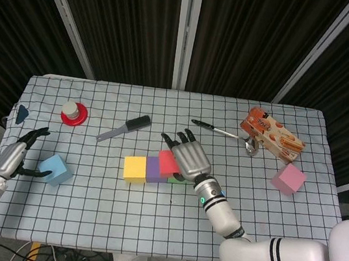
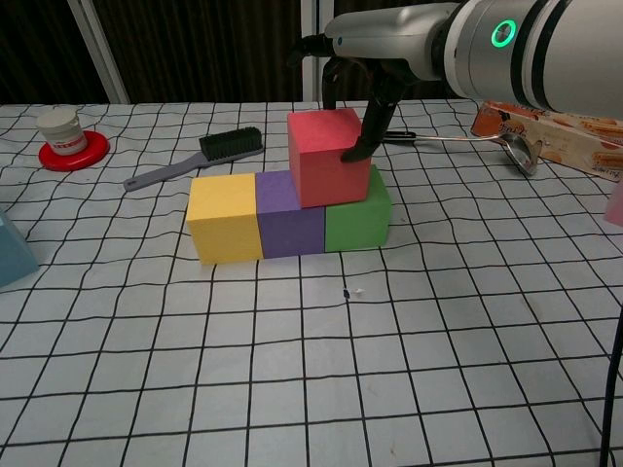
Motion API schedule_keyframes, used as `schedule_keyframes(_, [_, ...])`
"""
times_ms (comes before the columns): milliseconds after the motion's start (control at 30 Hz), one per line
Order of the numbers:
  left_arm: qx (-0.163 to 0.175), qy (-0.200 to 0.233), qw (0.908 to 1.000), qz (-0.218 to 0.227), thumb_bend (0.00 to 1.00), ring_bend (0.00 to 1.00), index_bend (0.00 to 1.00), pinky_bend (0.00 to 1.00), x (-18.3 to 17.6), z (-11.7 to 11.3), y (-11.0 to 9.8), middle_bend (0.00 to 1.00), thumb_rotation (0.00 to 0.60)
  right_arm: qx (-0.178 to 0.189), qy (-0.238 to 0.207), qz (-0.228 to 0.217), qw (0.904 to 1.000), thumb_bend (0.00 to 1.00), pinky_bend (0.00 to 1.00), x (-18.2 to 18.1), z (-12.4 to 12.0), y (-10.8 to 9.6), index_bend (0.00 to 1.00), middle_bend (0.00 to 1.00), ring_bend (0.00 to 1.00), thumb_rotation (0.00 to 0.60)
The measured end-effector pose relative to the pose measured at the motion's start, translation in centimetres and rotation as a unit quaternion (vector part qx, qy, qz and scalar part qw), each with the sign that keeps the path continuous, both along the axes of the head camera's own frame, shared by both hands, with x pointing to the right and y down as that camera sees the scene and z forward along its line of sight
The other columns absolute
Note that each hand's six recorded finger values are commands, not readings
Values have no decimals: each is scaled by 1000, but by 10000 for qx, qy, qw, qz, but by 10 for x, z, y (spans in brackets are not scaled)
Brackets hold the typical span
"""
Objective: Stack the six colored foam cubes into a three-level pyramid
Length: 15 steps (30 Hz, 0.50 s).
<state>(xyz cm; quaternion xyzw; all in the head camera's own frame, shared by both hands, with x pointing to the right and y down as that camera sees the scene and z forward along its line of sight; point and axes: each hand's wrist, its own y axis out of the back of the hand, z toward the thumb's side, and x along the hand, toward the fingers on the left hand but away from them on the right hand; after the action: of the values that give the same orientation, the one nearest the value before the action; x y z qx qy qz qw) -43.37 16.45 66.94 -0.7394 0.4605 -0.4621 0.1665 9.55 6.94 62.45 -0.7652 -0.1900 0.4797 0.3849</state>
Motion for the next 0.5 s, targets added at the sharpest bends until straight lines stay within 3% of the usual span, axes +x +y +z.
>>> schedule_keyframes(500, [-17,7,10000,-20,18,58,62,120,-2,1,1,120,600,-5,-6,60,10000,211,0,-2,3,1,0,524,92,600])
